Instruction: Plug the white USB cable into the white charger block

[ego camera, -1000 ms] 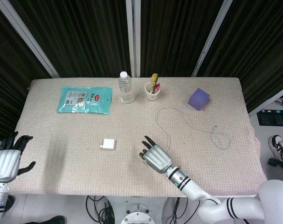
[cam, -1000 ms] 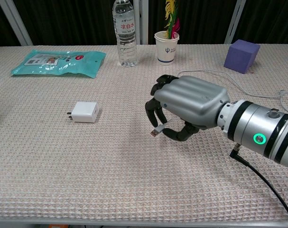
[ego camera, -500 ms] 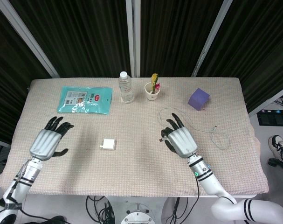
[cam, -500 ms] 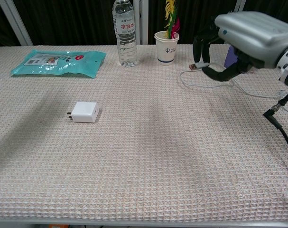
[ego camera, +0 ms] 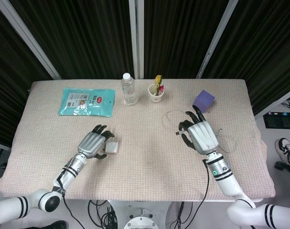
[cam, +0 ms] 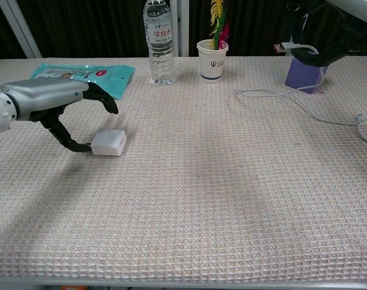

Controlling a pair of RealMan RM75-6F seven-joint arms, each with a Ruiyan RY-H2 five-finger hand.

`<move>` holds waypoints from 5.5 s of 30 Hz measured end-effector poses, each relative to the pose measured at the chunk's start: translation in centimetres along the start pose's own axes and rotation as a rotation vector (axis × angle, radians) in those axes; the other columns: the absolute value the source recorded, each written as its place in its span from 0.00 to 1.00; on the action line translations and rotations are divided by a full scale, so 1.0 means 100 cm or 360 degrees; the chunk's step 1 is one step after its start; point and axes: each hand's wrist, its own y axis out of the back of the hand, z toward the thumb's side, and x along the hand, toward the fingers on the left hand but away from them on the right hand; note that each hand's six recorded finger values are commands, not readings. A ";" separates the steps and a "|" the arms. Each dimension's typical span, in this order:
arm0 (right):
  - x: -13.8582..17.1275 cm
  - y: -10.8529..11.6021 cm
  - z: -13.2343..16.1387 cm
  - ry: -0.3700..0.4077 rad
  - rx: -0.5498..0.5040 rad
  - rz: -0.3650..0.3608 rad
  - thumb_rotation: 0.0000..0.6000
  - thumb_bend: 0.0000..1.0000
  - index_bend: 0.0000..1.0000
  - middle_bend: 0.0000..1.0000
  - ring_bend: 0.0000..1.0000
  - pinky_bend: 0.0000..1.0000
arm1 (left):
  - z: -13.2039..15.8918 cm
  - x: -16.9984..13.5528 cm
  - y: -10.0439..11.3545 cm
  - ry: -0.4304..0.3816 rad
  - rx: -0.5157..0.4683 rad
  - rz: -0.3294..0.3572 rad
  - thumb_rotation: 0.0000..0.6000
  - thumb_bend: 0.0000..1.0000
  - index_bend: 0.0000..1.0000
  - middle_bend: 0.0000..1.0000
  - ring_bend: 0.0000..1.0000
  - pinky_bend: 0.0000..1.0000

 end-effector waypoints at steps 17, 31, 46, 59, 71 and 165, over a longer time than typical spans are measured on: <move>0.003 -0.006 -0.004 -0.0005 -0.0028 0.0026 1.00 0.38 0.59 0.51 0.18 0.00 | -0.002 0.011 -0.019 0.0219 -0.0030 -0.0024 1.00 0.24 0.30 0.26 0.05 0.00; 0.004 -0.011 -0.008 -0.0021 -0.0043 0.0044 1.00 0.39 0.59 0.51 0.18 0.00 | 0.000 0.016 -0.020 0.0232 -0.0068 -0.0035 1.00 0.28 0.35 0.30 0.08 0.00; 0.003 -0.012 -0.010 -0.0037 -0.0053 0.0048 1.00 0.39 0.59 0.51 0.18 0.00 | 0.001 0.022 -0.019 0.0208 -0.0262 -0.0009 1.00 0.38 0.48 0.44 0.22 0.05; -0.023 -0.019 0.005 -0.0038 -0.0176 0.0126 1.00 0.40 0.59 0.51 0.18 0.00 | -0.007 0.016 -0.005 0.0212 -0.0499 0.0135 1.00 0.41 0.51 0.47 0.25 0.09; -0.058 -0.044 0.043 -0.0056 -0.0324 0.0273 1.00 0.41 0.59 0.52 0.19 0.00 | 0.006 0.008 0.042 0.0152 -0.0641 0.0363 0.99 0.41 0.52 0.47 0.26 0.10; -0.124 -0.070 0.139 -0.0141 -0.0407 0.0236 1.00 0.05 0.04 0.20 0.02 0.00 | 0.031 0.021 0.081 0.0173 -0.0689 0.0455 0.98 0.41 0.52 0.46 0.26 0.11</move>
